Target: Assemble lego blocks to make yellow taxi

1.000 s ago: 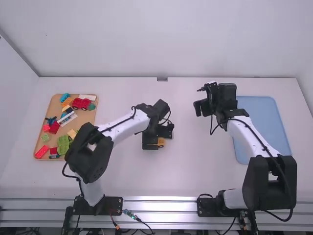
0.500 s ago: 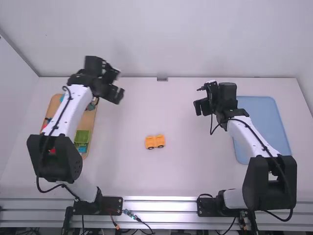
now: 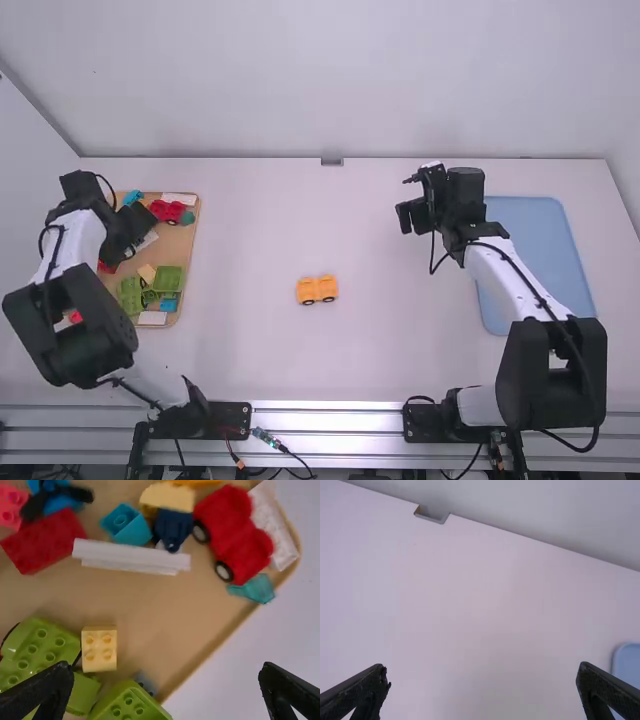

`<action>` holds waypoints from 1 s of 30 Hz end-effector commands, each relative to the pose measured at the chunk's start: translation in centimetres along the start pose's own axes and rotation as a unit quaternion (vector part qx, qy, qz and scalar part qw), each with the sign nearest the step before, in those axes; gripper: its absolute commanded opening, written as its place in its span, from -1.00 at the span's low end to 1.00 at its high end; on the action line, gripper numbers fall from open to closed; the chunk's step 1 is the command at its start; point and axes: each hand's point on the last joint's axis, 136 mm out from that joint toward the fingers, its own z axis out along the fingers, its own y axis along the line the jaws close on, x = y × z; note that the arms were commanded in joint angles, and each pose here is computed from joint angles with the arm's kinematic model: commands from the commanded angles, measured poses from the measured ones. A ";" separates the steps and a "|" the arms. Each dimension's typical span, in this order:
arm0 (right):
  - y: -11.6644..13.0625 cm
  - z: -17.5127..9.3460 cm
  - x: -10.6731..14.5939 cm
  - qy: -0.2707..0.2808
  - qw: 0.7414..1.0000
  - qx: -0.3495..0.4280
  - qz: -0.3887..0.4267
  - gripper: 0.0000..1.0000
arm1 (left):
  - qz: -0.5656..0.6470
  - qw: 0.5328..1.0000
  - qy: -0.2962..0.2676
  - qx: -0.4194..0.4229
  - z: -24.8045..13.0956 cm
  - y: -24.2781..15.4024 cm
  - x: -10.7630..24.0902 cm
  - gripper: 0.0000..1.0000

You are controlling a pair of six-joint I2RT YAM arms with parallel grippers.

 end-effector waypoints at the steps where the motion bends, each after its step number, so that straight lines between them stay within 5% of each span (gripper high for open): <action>1: -0.2 0.0 -0.8 -0.007 1.000 0.001 0.000 0.98 | -0.025 1.000 0.012 0.002 1.1 0.5 0.7 0.98; 21: 0.6 0.1 -0.8 -0.003 1.000 -0.005 0.003 0.99 | 0.034 0.998 0.048 -0.033 5.4 -2.5 -7.7 0.98; 30: 0.6 0.1 -0.7 -0.003 1.000 -0.006 0.004 0.98 | 0.163 0.983 0.076 -0.031 7.6 -2.4 -9.0 0.99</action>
